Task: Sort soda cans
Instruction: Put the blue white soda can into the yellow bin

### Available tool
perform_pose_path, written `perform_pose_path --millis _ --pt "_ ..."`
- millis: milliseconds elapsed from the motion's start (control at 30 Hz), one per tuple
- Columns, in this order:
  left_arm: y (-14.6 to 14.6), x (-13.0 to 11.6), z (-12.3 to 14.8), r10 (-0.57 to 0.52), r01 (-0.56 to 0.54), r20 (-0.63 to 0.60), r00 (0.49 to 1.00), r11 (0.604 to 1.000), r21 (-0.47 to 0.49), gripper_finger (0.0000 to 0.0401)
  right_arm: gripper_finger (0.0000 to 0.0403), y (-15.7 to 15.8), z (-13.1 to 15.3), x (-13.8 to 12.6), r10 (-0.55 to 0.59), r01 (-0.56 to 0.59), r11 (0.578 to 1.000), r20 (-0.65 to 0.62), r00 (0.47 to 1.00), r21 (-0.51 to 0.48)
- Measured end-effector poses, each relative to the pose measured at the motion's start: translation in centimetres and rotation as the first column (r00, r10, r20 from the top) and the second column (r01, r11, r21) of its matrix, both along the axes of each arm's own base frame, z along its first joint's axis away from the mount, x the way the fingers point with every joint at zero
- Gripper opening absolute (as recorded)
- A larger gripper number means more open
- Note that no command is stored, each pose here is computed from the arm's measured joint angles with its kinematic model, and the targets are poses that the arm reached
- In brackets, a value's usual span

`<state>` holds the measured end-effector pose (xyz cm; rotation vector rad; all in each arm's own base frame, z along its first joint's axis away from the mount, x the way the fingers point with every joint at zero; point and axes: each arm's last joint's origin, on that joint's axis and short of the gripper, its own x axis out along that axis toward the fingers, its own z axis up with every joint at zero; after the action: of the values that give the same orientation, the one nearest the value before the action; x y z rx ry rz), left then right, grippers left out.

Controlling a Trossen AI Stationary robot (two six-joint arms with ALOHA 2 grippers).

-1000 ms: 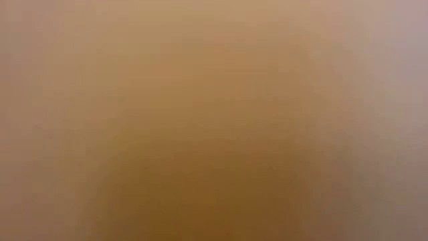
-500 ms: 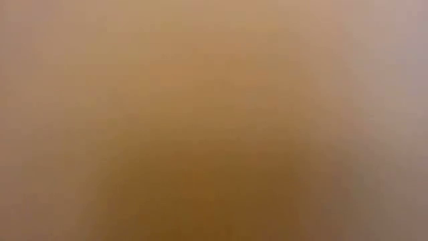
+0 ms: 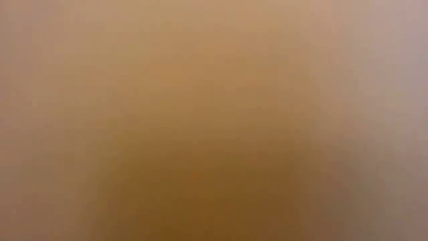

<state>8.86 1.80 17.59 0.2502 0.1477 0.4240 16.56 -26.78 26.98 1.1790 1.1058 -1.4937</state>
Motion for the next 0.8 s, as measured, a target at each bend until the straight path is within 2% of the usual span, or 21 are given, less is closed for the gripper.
perform_pose_path --millis 533,800 --pt "0.0 0.0 -0.1 0.001 -0.002 -0.007 1.0 1.0 -0.019 0.0126 0.0204 -1.3 0.0 -2.0 -0.082 0.081 0.996 -0.034 0.996 -0.038" --pt "0.0 0.0 -0.2 0.003 -0.003 -0.006 1.0 1.0 -0.03 0.0126 0.0144 -1.2 -0.6 -2.0 -0.097 0.095 0.994 -0.035 0.995 -0.046"
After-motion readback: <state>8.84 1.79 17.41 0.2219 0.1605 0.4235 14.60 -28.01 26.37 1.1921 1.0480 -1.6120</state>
